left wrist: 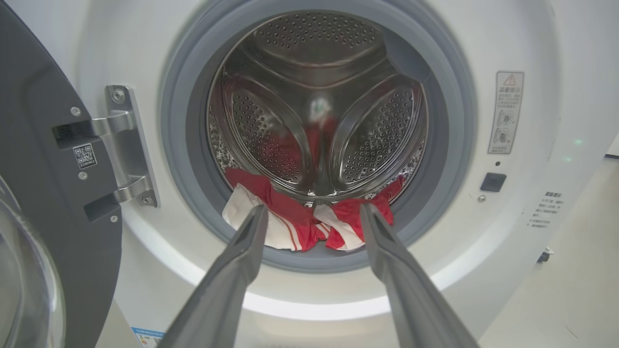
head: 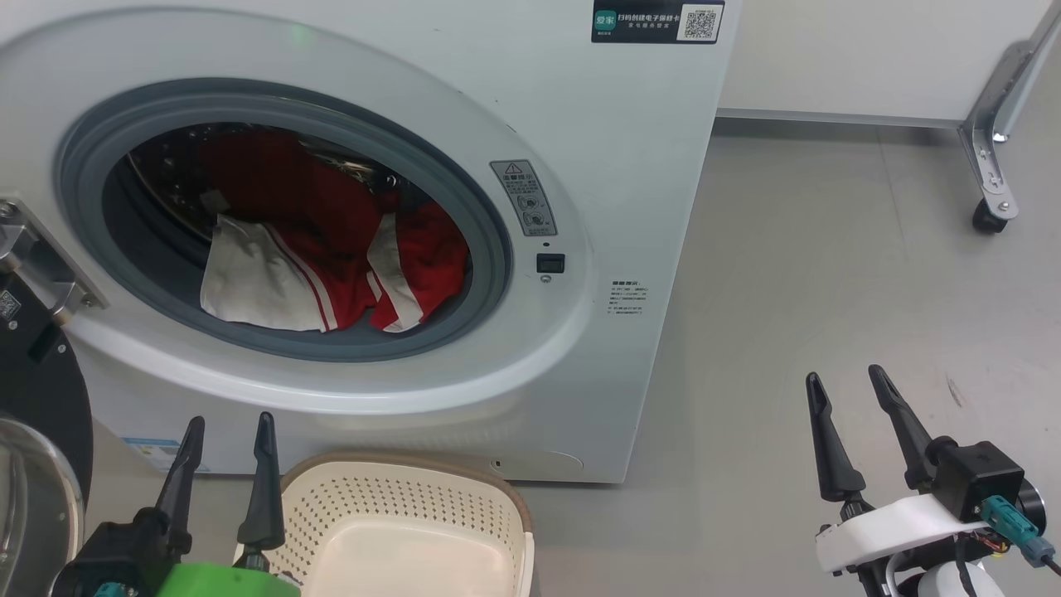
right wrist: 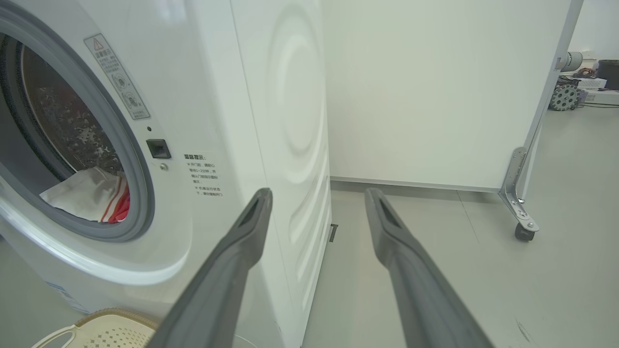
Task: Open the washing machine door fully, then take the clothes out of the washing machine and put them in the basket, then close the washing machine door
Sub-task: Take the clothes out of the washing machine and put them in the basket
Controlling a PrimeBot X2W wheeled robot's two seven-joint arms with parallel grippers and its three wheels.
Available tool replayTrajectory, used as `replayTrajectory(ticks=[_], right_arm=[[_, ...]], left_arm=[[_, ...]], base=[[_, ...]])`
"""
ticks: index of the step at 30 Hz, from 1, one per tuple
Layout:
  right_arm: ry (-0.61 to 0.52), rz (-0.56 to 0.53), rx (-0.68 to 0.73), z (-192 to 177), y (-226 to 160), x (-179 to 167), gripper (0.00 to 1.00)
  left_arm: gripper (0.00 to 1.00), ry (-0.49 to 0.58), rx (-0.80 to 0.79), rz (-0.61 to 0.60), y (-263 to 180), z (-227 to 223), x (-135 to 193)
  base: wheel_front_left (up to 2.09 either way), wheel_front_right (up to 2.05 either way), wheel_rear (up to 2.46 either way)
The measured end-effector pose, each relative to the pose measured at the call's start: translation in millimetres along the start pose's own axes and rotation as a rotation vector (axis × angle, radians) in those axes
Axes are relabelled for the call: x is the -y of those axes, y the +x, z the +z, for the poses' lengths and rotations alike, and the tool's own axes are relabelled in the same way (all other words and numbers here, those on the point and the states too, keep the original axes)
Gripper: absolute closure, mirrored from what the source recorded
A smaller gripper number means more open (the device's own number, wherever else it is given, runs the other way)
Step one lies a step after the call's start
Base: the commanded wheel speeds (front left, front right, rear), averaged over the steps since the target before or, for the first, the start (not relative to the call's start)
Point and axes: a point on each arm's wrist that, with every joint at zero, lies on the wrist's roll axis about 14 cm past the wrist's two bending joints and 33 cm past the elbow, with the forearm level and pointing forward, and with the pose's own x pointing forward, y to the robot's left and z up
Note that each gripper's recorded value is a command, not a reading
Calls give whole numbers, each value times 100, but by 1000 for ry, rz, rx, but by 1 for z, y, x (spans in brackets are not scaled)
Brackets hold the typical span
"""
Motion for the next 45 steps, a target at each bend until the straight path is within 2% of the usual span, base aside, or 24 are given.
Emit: replayTrajectory(ticks=[17,26,35,45], right_arm=[[3,-1,-13,-5,0,1,0],[5,-10,-38,-13,1,5,0],[12,-54,-76,-26,0,19,0],[1,-132,-79,-28,4,46,0]], left_arm=[[0,1,-25,3,2,-8,-1],[0,2,-93,-12,12,-30,2],[0,45,-155,-61,46,-46,6],[0,23,-283,-98,103,-81,16]], base=[[0,0,0],[0,0,0],[0,0,0],[0,0,0]])
